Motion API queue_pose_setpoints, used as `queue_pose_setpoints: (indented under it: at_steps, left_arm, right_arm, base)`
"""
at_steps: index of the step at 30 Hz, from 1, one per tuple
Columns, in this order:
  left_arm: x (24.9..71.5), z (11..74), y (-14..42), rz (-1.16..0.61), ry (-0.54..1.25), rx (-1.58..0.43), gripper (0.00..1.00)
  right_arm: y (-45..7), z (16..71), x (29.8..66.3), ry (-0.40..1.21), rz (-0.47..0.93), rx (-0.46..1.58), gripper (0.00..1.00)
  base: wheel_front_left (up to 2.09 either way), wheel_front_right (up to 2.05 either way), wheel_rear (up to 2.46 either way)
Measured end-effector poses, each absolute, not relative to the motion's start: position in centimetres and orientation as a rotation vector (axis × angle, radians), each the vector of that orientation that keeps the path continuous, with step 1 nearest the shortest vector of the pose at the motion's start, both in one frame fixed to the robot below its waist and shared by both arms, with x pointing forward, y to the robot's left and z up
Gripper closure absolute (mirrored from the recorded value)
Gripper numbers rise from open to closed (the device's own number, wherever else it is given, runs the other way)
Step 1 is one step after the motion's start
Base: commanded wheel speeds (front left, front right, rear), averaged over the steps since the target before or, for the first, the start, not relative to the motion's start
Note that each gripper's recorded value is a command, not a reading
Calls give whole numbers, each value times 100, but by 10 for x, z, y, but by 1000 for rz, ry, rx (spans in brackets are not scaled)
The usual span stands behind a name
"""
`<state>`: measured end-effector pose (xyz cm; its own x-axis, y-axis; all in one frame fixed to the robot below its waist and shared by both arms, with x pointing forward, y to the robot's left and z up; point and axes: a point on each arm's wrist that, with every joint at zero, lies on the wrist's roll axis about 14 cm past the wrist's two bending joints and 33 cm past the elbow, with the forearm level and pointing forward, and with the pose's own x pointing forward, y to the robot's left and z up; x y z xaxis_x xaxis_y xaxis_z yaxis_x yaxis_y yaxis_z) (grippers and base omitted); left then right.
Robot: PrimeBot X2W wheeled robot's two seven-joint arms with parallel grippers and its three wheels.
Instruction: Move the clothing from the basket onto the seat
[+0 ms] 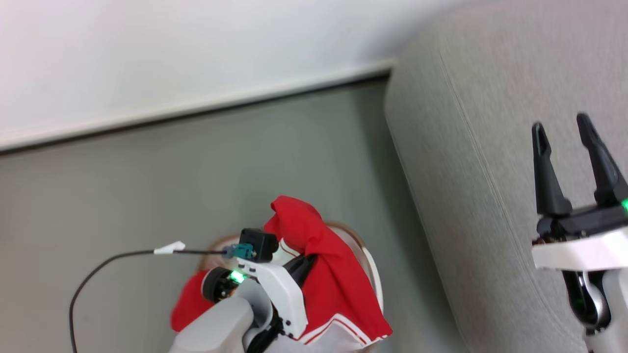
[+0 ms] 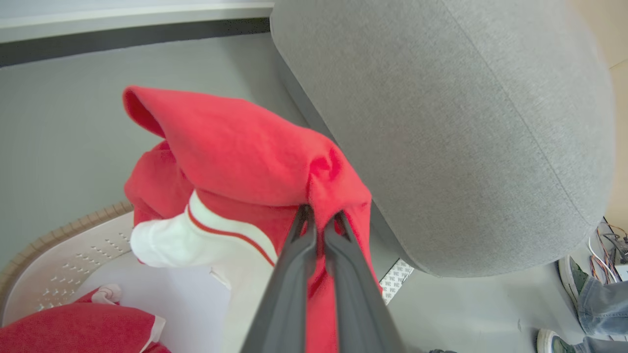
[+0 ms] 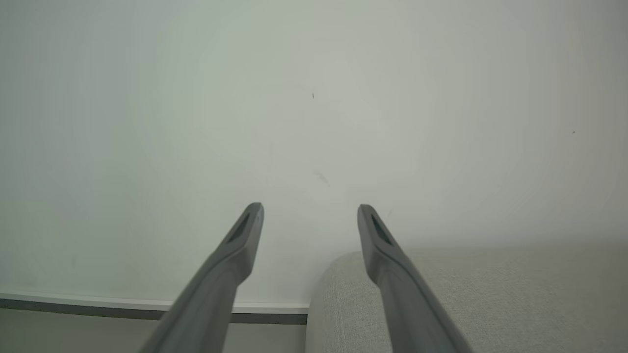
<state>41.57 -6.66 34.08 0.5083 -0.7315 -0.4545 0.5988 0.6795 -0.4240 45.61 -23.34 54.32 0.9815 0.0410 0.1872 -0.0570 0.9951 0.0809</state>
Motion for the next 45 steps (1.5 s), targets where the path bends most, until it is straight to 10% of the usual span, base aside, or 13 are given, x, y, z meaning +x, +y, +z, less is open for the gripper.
queue_pose_setpoints:
  at_steps: [25, 45]
  left_arm:
    - [432, 637, -3, -700, -223, -262, 100]
    - [416, 647, -4, -724, -228, -247, 100]
  right_arm:
    - [-147, 597, 395, -300, 297, 255, 0]
    - [-72, 560, 393, -153, 559, 125, 0]
  base:
    - [0, 0, 0]
    - [0, 0, 0]
